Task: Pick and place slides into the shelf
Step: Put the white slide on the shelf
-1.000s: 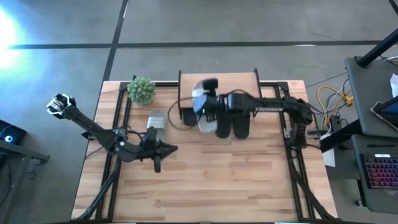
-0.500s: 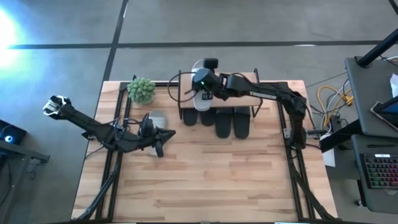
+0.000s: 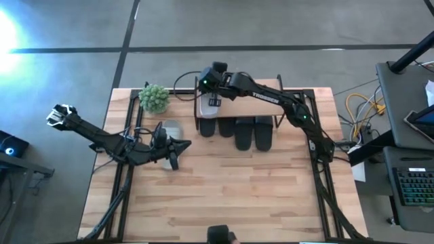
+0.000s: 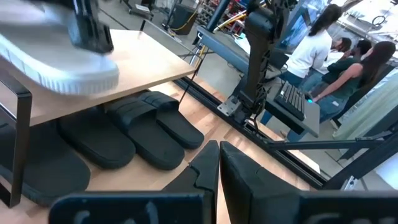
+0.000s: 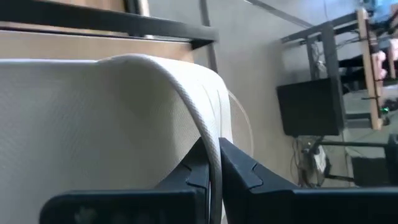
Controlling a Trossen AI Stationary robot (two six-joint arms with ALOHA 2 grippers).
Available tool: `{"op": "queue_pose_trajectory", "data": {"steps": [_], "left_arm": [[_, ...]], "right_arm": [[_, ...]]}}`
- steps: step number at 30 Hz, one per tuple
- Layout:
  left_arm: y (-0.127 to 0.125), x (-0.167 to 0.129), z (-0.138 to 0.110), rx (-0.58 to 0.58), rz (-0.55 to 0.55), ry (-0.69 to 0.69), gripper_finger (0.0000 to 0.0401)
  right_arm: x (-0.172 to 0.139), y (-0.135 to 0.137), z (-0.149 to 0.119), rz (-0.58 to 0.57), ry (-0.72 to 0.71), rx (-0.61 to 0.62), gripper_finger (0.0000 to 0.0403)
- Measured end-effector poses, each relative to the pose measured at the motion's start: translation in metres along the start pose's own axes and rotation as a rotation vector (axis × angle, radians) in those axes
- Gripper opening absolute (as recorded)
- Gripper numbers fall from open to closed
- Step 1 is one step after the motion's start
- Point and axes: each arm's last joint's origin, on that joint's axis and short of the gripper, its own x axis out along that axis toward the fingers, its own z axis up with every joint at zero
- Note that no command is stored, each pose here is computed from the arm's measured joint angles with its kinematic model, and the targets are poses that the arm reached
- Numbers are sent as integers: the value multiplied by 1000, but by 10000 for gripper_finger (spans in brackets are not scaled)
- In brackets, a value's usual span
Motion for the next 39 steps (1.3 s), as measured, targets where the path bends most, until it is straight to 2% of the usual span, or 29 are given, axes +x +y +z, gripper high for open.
{"op": "queue_pose_trajectory", "data": {"steps": [6, 15, 24, 39], "left_arm": [[0, 0, 0, 0, 1, -2, 0], [2, 0, -1, -5, 14, 12, 0], [3, 0, -2, 6, 21, 22, 0], [3, -1, -2, 7, 22, 23, 0]], "right_arm": [[6, 10, -4, 54, -3, 20, 13], [3, 12, 10, 5, -113, -21, 13], [8, 18, 6, 16, -81, 41, 13], [11, 20, 3, -49, -32, 34, 13]]}}
